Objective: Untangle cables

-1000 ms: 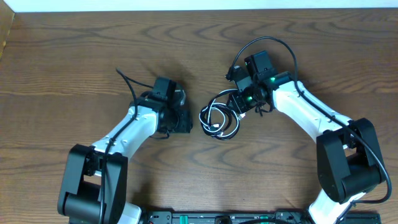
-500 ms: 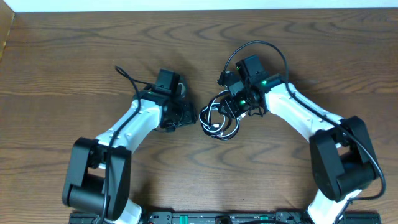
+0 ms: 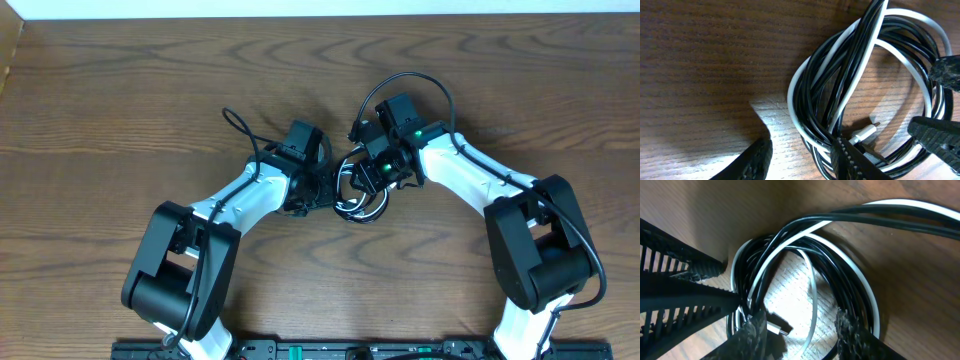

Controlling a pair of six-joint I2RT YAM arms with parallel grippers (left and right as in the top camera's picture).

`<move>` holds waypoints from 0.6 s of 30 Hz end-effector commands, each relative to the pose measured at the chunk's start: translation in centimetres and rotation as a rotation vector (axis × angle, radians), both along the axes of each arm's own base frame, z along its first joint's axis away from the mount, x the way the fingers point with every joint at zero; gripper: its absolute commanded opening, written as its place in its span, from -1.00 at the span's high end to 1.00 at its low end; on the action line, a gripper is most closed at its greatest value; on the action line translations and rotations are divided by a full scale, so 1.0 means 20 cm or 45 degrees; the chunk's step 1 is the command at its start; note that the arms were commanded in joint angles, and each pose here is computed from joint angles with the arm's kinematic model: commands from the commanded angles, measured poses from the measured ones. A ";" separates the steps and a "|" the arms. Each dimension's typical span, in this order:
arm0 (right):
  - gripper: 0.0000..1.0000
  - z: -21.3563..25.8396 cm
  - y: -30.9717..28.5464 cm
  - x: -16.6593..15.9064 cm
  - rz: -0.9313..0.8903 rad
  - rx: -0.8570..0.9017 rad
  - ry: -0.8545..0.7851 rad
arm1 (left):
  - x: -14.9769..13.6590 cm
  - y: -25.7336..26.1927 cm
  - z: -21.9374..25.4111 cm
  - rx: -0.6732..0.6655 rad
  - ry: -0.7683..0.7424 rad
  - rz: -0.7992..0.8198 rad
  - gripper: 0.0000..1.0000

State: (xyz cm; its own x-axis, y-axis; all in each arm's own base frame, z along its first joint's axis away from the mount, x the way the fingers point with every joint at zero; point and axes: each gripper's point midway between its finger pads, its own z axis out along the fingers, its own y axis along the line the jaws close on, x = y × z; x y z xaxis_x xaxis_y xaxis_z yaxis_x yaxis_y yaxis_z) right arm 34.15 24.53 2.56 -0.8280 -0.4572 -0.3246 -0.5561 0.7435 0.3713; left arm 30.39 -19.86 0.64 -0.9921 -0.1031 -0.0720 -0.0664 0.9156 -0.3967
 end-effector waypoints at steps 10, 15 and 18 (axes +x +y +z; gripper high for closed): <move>0.14 -0.02 0.01 -0.01 -0.008 -0.003 0.020 | 0.10 0.00 0.01 -0.012 -0.066 0.037 0.13; 0.14 -0.02 0.01 0.00 -0.010 -0.006 0.019 | 0.17 0.00 0.09 -0.095 -0.083 0.063 0.13; 0.14 -0.02 0.01 0.00 -0.009 -0.006 0.018 | 0.17 0.01 0.09 -0.095 -0.074 0.079 0.14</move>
